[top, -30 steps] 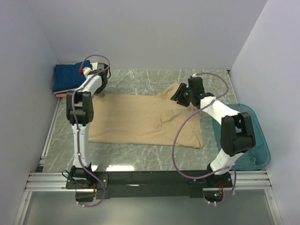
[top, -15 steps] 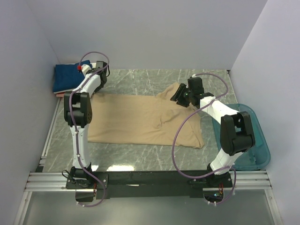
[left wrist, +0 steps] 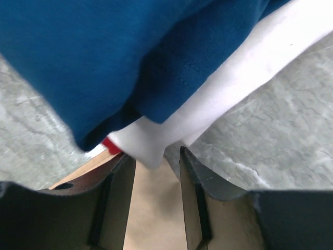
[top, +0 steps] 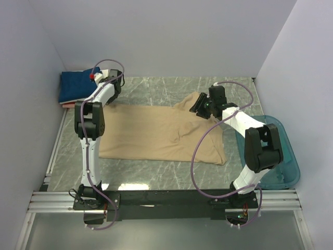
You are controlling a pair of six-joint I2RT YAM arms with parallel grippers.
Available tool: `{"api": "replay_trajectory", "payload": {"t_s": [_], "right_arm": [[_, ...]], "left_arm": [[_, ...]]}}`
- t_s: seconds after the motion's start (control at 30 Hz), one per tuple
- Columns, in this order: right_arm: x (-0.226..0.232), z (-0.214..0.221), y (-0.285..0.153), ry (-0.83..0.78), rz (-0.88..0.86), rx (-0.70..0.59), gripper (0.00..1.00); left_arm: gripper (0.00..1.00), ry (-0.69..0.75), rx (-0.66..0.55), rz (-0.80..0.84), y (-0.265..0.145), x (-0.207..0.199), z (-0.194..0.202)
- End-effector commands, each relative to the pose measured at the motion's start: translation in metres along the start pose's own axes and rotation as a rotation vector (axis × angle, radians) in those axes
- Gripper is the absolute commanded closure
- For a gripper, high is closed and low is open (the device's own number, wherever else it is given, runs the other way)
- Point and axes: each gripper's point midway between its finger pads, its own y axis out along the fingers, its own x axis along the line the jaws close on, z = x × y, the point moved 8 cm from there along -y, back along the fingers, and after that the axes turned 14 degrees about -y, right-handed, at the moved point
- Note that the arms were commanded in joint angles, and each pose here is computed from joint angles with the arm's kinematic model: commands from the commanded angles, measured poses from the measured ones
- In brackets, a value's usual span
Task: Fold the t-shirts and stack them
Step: Fold the tshirt
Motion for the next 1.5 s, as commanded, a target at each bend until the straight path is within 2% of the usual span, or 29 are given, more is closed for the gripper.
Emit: {"api": "replay_trajectory", "payload": {"t_s": [0.0, 0.17, 0.27, 0.37, 0.4, 0.57, 0.87, 1.13, 1.27, 1.47], "right_arm": [[0.002, -0.014, -0.001, -0.004, -0.018, -0.043, 0.46], [0.000, -0.014, 0.001, -0.003, -0.012, -0.040, 0.46], [-0.001, -0.013, 0.002, -0.002, -0.008, -0.037, 0.46], [-0.002, -0.014, 0.002, 0.002, -0.007, -0.033, 0.46], [-0.003, -0.017, 0.002, 0.007, -0.007, -0.037, 0.46], [-0.008, -0.030, 0.004, 0.025, 0.004, -0.048, 0.46], [-0.037, -0.072, 0.032, 0.074, 0.084, -0.069, 0.45], [-0.075, -0.105, 0.075, 0.142, 0.123, -0.067, 0.44], [-0.071, -0.130, 0.089, 0.135, 0.103, -0.110, 0.43], [-0.058, -0.139, 0.107, 0.132, 0.076, -0.118, 0.43]], "left_arm": [[0.55, 0.004, 0.002, 0.018, 0.003, -0.008, 0.001], [0.55, 0.002, 0.016, 0.014, 0.008, -0.006, 0.005], [0.59, 0.005, 0.035, 0.017, 0.011, -0.005, 0.008], [0.71, 0.006, 0.056, 0.016, 0.015, -0.002, 0.009], [0.79, 0.008, 0.062, 0.017, 0.015, -0.001, 0.010], [0.99, -0.002, 0.094, 0.020, 0.017, 0.009, 0.007], [0.99, -0.016, 0.082, 0.102, -0.004, 0.004, -0.014], [0.99, -0.009, 0.118, 0.125, -0.008, 0.008, -0.010], [1.00, -0.003, 0.122, 0.131, -0.010, 0.010, -0.010], [0.99, 0.009, 0.115, 0.135, -0.011, 0.013, -0.012]]}}
